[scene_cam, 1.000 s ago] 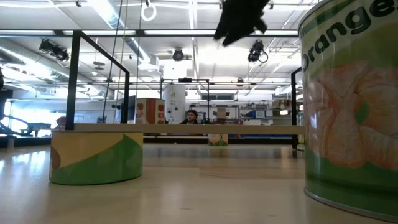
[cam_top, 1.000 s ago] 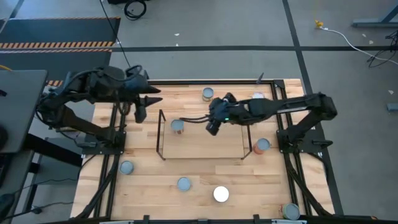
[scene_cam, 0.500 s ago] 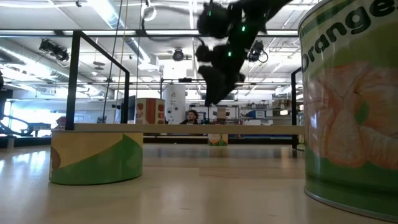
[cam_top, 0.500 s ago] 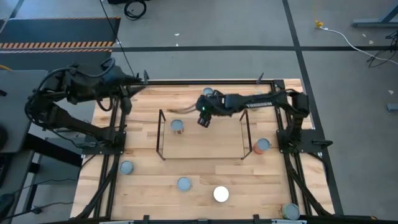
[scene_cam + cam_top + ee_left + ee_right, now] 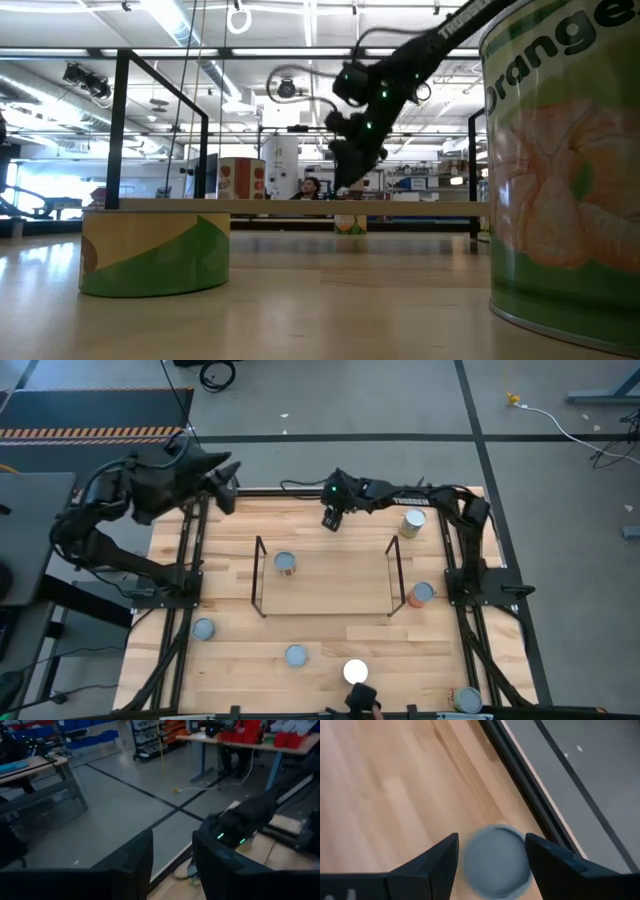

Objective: Pick and place cans onto a shelf
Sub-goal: Put the canned peaches on the shelf

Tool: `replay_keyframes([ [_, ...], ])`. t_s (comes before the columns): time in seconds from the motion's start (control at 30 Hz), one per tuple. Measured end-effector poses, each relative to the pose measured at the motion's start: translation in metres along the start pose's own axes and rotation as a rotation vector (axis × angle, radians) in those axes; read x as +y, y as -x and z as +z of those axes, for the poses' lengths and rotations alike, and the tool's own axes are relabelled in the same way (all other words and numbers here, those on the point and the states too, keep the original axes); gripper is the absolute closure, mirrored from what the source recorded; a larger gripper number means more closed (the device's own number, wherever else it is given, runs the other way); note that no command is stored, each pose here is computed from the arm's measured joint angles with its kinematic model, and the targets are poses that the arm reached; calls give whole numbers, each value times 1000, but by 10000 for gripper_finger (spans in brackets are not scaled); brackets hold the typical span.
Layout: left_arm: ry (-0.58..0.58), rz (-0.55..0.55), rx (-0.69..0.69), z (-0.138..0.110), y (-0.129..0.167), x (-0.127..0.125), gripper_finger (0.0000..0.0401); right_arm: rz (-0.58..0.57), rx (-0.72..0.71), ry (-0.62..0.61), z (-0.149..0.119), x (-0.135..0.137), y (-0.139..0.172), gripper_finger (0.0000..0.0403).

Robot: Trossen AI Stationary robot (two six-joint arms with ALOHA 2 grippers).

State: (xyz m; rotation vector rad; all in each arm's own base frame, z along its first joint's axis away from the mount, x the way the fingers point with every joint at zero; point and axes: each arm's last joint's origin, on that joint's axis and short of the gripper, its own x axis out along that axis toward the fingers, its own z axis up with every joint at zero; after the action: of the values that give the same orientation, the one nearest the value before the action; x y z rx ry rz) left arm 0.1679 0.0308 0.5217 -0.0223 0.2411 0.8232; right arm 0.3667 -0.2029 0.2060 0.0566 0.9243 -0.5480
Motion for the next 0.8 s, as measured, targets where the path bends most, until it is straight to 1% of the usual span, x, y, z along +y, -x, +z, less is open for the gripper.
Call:
replay_keyframes([
  [0.07, -22, -28, -4, 2, -9, -6, 260, 10, 21, 8, -4, -4, -6, 167],
  [0.17, -72, -62, 1, 3, -23, -13, 260, 63, 37, 19, -7, -1, -11, 167],
  [0.27, -117, -46, 5, 3, -34, -12, 260, 65, 53, 33, -10, 3, -20, 168],
  [0.33, -139, -23, 8, 4, -38, -9, 260, 44, 61, 38, -12, 5, -26, 169],
  [0.4, -188, -18, 12, 4, -40, -7, 260, 11, 85, 54, -16, 6, -32, 172],
  [0.47, -233, -53, 14, 3, -38, -4, 260, -34, 92, 68, -17, 7, -36, 176],
  [0.53, -262, -114, 21, 2, -33, 1, 260, -64, 99, 79, -18, 8, -40, 180],
  [0.63, -293, -214, 103, -7, -26, 9, 262, -63, 96, 80, -18, 8, -40, 187],
  [0.7, -321, -265, 209, -17, -22, 14, 264, -64, 92, 79, -18, 8, -40, 192],
  [0.8, -359, -303, 385, -33, -19, 20, 264, -64, 86, 86, -17, 7, -40, 202],
])
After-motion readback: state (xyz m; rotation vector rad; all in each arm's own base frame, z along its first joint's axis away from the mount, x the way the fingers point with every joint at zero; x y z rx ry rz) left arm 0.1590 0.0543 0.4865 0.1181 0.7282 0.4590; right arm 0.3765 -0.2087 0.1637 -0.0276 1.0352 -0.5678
